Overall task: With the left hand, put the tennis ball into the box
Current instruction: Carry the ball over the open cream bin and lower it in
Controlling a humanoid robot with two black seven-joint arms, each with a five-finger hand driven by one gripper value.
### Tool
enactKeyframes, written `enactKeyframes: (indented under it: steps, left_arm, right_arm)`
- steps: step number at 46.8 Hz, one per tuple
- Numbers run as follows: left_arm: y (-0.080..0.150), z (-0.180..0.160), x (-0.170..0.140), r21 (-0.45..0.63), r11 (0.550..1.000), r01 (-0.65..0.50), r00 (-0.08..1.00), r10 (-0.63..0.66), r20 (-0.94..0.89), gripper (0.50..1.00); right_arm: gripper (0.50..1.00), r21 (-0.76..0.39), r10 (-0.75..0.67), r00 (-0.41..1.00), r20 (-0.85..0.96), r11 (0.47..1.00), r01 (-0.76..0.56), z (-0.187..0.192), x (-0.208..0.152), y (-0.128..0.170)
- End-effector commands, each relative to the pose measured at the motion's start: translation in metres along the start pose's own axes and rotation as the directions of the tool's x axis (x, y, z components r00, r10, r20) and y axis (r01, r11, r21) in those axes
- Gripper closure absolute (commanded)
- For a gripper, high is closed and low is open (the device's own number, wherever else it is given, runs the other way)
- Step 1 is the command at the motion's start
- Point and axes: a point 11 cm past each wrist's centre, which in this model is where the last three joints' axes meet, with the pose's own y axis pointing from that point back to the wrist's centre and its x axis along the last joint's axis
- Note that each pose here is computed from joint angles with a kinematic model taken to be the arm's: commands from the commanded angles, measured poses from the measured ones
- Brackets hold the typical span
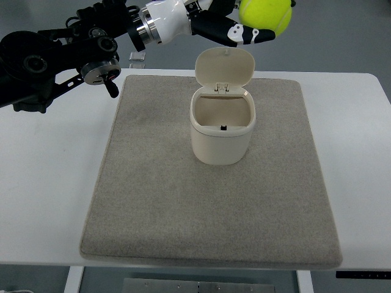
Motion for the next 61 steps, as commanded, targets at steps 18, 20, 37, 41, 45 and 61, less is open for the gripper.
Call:
enactKeyframes:
  steps: [18, 20, 37, 41, 45, 61]
  left_arm:
    - [0.037, -0.049, -0.014, 0.193, 0.978, 0.077, 0.996, -0.082, 0.019, 1.000]
    - [0.038, -0.051, -0.016, 0.201, 0.976, 0.085, 0.996, -0.091, 0.018, 1.000]
    - [0.056, -0.068, -0.026, 0.280, 0.948, 0.153, 0.984, -0.172, 0.045, 1.000]
    - [0.061, -0.071, -0.025, 0.300, 0.940, 0.163, 0.980, -0.189, 0.059, 1.000]
    - [0.065, -0.071, -0.021, 0.308, 0.938, 0.160, 0.979, -0.190, 0.071, 1.000]
    - [0.077, -0.080, -0.020, 0.347, 0.924, 0.160, 0.978, -0.197, 0.073, 1.000]
  right_arm:
    - [0.599, 0.000, 0.001, 1.000, 0.000, 1.000, -0.001, 0.000, 0.000, 0.000]
    - [0.599, 0.000, 0.001, 1.000, 0.000, 1.000, -0.001, 0.000, 0.000, 0.000]
    - [0.599, 0.000, -0.001, 1.000, 0.000, 1.000, 0.001, 0.000, 0.000, 0.000]
    - [0.599, 0.000, -0.001, 1.000, 0.000, 1.000, 0.001, 0.000, 0.000, 0.000]
    - [0.599, 0.000, -0.001, 1.000, 0.000, 1.000, 0.001, 0.000, 0.000, 0.000]
    - [0.599, 0.000, 0.001, 1.000, 0.000, 1.000, -0.001, 0.000, 0.000, 0.000]
